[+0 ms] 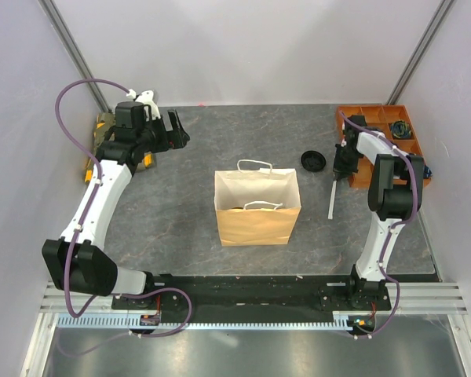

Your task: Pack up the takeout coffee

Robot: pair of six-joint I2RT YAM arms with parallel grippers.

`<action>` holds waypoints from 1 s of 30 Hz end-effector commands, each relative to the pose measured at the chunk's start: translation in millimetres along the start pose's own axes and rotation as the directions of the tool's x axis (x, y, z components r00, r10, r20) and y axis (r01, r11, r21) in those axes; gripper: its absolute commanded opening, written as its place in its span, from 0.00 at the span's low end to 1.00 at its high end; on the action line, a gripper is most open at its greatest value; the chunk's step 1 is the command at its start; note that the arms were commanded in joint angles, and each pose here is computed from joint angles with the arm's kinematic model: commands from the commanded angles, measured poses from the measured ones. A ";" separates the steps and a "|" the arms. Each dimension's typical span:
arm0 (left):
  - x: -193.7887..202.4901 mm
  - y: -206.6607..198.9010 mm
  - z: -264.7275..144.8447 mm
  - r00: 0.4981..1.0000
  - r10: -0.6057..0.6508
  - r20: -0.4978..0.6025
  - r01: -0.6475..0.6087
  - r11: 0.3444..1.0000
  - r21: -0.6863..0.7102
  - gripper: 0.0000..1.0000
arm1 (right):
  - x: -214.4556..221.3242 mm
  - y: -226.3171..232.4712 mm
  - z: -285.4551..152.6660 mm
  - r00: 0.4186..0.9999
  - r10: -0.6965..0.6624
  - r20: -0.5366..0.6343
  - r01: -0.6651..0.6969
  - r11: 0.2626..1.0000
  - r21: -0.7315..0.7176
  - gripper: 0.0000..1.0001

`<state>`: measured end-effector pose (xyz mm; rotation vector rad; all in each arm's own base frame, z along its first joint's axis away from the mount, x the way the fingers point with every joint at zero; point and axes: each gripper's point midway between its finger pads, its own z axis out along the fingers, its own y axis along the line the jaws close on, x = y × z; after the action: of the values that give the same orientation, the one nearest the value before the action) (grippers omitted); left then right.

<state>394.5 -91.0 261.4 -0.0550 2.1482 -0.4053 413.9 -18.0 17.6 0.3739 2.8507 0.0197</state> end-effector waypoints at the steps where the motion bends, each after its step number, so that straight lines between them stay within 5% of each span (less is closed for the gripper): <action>1: -17.3 -2.0 -5.0 0.998 0.041 0.042 -0.042 0.999 0.005 1.00 | -15.7 19.5 -13.0 0.999 0.019 0.042 -0.014 0.995 -0.099 0.00; 8: -24.4 -10.2 0.9 0.997 0.040 0.071 -0.044 0.998 0.052 1.00 | -67.5 50.4 -138.6 0.938 -0.021 0.345 0.118 0.958 -0.262 0.00; 11: -31.1 -13.7 3.7 0.995 0.039 0.091 -0.045 0.997 0.068 1.00 | -82.9 66.3 -215.2 0.846 -0.011 0.533 0.220 0.918 -0.330 0.00; 14: -38.3 -17.0 4.8 0.992 0.040 0.119 -0.050 0.995 0.082 1.00 | -86.9 86.0 -298.3 0.700 0.006 0.714 0.370 0.852 -0.370 0.00; 15: -40.7 -18.5 4.5 0.991 0.040 0.129 -0.052 0.995 0.089 1.00 | -86.0 93.2 -338.3 0.604 0.009 0.797 0.446 0.825 -0.347 0.00; 21: -40.2 -25.1 -1.2 0.988 0.062 0.143 -0.081 0.989 0.126 1.00 | -32.7 152.3 -461.8 0.248 0.007 0.969 0.773 0.601 -0.202 0.00; 24: -40.3 -24.7 -6.5 0.983 0.084 0.161 -0.104 0.987 0.123 1.00 | 5.4 180.5 -486.7 0.181 -0.003 0.983 0.868 0.470 -0.159 0.00; 28: -36.1 -22.6 -15.8 0.975 0.133 0.177 -0.155 0.981 0.113 1.00 | 59.0 208.1 -498.3 0.018 -0.077 0.997 0.968 0.249 0.002 0.00; 30: -31.3 -20.7 -19.9 0.973 0.149 0.178 -0.170 0.980 0.107 1.00 | 77.4 217.6 -494.9 0.013 -0.095 0.995 0.984 0.179 0.004 0.00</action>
<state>404.2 -103.4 280.7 0.0545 2.0355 -0.4623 297.0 196.9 493.0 -0.7776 1.3430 0.6580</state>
